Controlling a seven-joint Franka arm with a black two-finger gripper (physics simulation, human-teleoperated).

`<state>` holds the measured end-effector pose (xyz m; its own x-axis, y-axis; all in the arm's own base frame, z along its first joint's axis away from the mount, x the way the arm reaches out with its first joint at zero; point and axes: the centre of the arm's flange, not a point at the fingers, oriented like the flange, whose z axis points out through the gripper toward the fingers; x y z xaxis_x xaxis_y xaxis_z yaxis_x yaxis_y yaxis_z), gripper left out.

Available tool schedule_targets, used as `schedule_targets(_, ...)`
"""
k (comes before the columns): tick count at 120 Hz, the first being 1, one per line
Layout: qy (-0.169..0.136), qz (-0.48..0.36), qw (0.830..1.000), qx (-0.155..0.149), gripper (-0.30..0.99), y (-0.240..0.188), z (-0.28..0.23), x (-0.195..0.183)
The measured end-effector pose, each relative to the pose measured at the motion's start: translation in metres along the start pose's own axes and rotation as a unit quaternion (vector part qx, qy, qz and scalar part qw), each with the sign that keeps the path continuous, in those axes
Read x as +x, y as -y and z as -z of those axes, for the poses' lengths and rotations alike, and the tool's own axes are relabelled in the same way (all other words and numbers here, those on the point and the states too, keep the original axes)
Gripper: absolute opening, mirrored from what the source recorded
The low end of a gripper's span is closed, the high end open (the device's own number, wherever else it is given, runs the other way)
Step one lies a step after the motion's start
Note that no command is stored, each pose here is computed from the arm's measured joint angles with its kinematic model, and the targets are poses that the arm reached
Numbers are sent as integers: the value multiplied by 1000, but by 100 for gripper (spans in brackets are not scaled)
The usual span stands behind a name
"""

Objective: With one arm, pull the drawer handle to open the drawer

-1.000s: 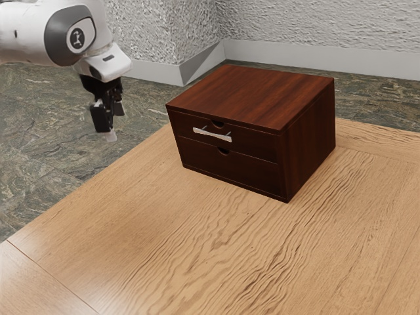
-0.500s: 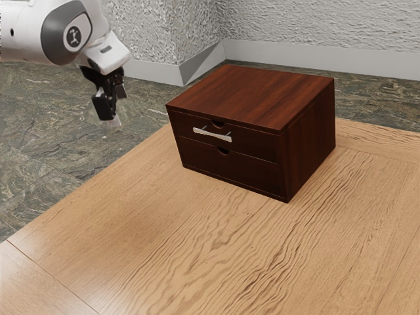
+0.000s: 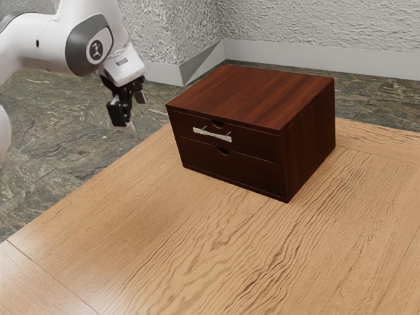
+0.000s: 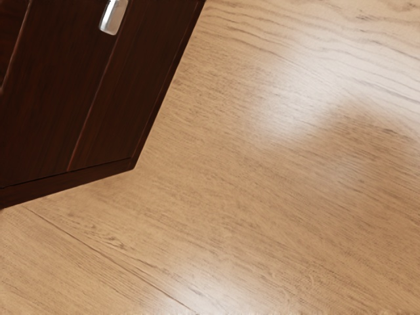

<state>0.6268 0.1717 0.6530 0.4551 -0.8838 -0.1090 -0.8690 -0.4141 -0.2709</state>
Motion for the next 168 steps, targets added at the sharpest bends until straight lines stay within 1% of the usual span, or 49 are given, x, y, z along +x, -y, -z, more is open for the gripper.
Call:
schedule_targets(12, -2, -10, 1000, 10, 69, 2, 6, -2)
schedule_targets(34, -1, -32, 999, 32, 69, 10, 2, -6)
schedule_targets(52, 11, -54, 998, 36, 69, 9, -12, -9)
schedule_targets(61, 18, -60, 997, 43, 69, 10, -15, -15)
schedule_targets(72, 21, -74, 995, 56, 69, 10, -11, -12)
schedule_targets(82, 20, -84, 994, 73, 69, 9, 3, -10)
schedule_targets(89, 26, -91, 992, 80, 69, 10, 6, -11)
schedule_targets(106, 35, -112, 991, 66, 69, 5, -20, -9)
schedule_targets(126, 40, -130, 987, 80, 68, 5, -22, -12)
schedule_targets(150, 68, -150, 983, 84, 68, -13, -15, -30)
schedule_targets(168, 105, -167, 976, 91, 68, -11, -14, -36)
